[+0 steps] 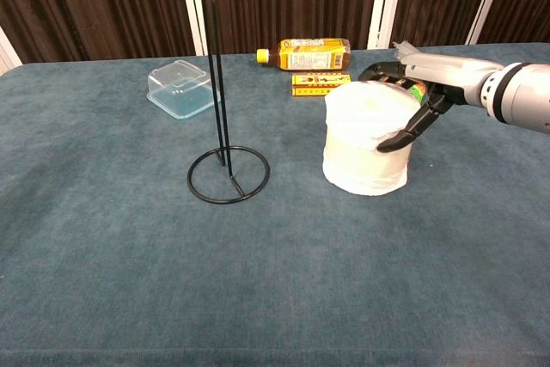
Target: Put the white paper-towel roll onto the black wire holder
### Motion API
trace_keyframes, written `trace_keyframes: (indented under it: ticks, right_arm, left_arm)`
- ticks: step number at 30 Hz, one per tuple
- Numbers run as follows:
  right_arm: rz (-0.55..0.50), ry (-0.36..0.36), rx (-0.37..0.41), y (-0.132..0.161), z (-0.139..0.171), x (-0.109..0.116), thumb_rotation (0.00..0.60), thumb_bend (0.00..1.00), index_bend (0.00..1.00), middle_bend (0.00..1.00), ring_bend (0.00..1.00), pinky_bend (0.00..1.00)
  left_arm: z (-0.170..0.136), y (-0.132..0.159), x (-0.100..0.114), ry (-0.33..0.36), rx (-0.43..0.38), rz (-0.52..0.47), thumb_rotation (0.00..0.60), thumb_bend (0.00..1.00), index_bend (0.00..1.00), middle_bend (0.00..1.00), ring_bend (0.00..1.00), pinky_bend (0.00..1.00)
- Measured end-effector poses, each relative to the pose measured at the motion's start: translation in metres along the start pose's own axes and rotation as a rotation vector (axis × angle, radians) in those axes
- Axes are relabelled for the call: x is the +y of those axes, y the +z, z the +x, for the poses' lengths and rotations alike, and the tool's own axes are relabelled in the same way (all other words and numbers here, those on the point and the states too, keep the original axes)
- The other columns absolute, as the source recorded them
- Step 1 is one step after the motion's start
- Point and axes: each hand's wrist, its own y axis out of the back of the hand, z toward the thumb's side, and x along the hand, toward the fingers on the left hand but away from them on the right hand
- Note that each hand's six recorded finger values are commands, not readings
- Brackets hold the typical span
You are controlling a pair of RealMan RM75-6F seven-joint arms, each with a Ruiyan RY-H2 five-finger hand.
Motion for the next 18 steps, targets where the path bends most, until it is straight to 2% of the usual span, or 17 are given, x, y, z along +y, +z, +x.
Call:
trace_keyframes:
  ticks: [1, 3, 9, 18]
  right_arm:
    - [0.007, -0.002, -0.002, 0.000, 0.000, -0.001, 0.600, 0.21, 0.70, 0.56, 0.60, 0.62]
    - [0.010, -0.005, -0.007, -0.001, 0.001, -0.001, 0.600, 0.23, 0.74, 0.59, 0.63, 0.65]
    - [0.000, -0.034, -0.023, -0.003, 0.002, 0.004, 0.600, 0.27, 0.76, 0.60, 0.65, 0.67]
    - [-0.070, -0.143, 0.047, 0.014, 0.018, 0.039, 0.600, 0.28, 0.76, 0.60, 0.65, 0.67]
  left_arm:
    - [0.000, -0.001, 0.001, 0.004, 0.003, -0.003, 0.600, 0.40, 0.00, 0.00, 0.00, 0.08]
    - [0.000, -0.002, 0.003, 0.009, 0.007, -0.007, 0.600, 0.40, 0.00, 0.00, 0.00, 0.08]
    - [0.000, -0.003, 0.004, 0.015, 0.008, -0.010, 0.600, 0.40, 0.00, 0.00, 0.00, 0.08]
    - [0.000, -0.002, 0.003, 0.010, 0.007, -0.007, 0.600, 0.40, 0.00, 0.00, 0.00, 0.08]
